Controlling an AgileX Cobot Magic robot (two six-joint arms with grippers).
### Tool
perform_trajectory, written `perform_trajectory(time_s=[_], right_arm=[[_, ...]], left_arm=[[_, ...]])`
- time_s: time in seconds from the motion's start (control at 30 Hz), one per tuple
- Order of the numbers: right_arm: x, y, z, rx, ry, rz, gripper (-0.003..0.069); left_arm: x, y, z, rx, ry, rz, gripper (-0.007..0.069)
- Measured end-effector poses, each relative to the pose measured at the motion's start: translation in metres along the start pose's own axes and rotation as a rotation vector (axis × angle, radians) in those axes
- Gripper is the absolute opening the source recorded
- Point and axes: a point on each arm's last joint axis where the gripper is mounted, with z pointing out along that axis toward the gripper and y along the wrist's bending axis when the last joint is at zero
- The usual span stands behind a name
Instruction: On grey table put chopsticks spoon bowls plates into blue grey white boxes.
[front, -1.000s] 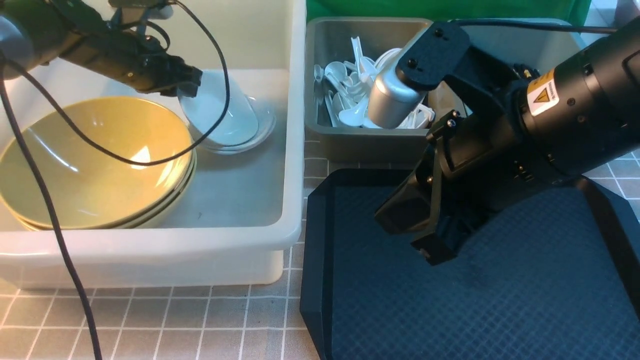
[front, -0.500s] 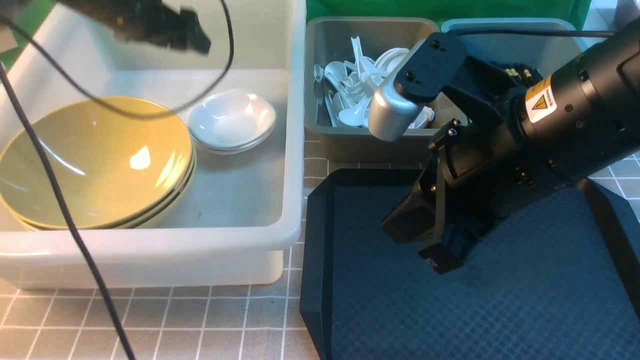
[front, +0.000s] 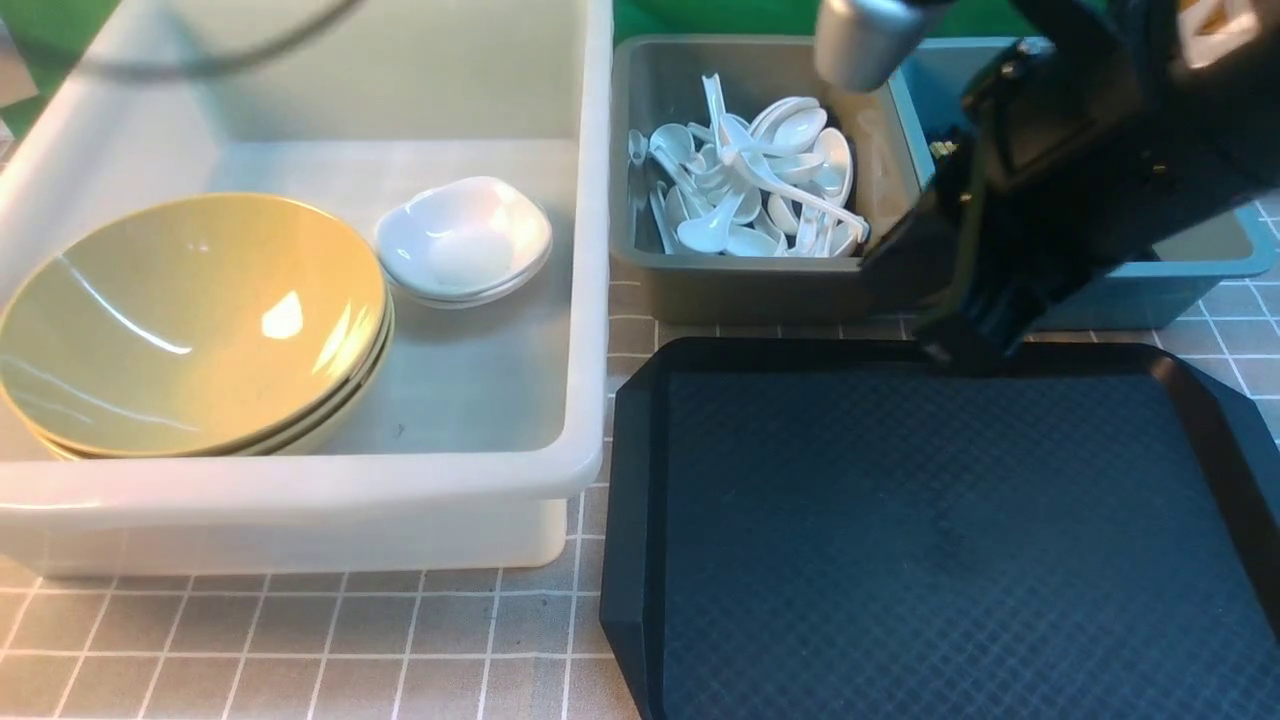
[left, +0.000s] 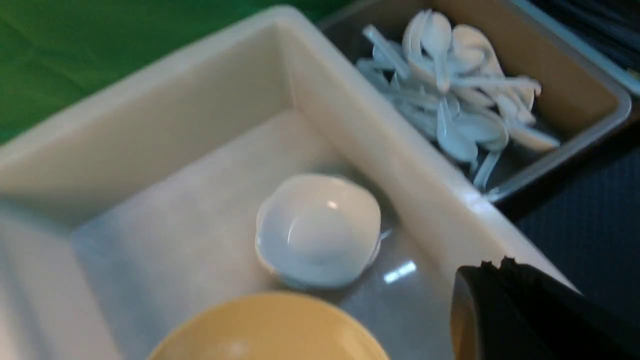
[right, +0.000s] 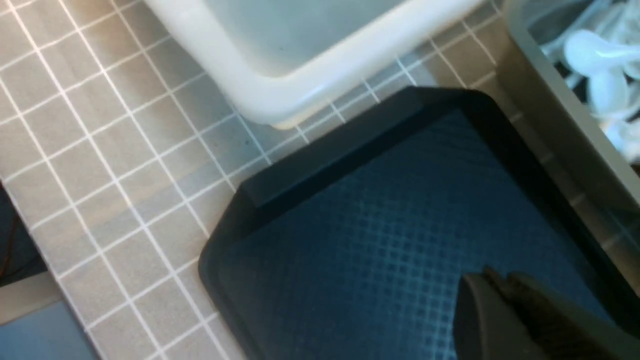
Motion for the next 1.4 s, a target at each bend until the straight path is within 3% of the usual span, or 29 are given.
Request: perform_trajectory(time_s=[0.2,0.57,0.93,1.4], right_arm=[[0.019,0.005,-0.026,0.023,-0.103,0.012,0.0048],[0.088,0.020,-0.046,0.064,-0.366,0.042,0.0055],[0.136,0.028,-0.052,0.104,-0.545,0.044,0.0059],[0.138,0.028,-0.051,0.103,-0.540,0.043,0.0070]], left_arm=[[0.089,-0.029,-0.016,-0.090,0.145,-0.070,-0.0011],[0.215,-0.084,-0.034,-0.160,0.042,-0.149,-0.0011],[0.282,-0.116,-0.057,-0.284,-0.237,-0.097,-0.0011],[0.294,-0.123,-0.066,-0.319,-0.320,-0.081,-0.0011]])
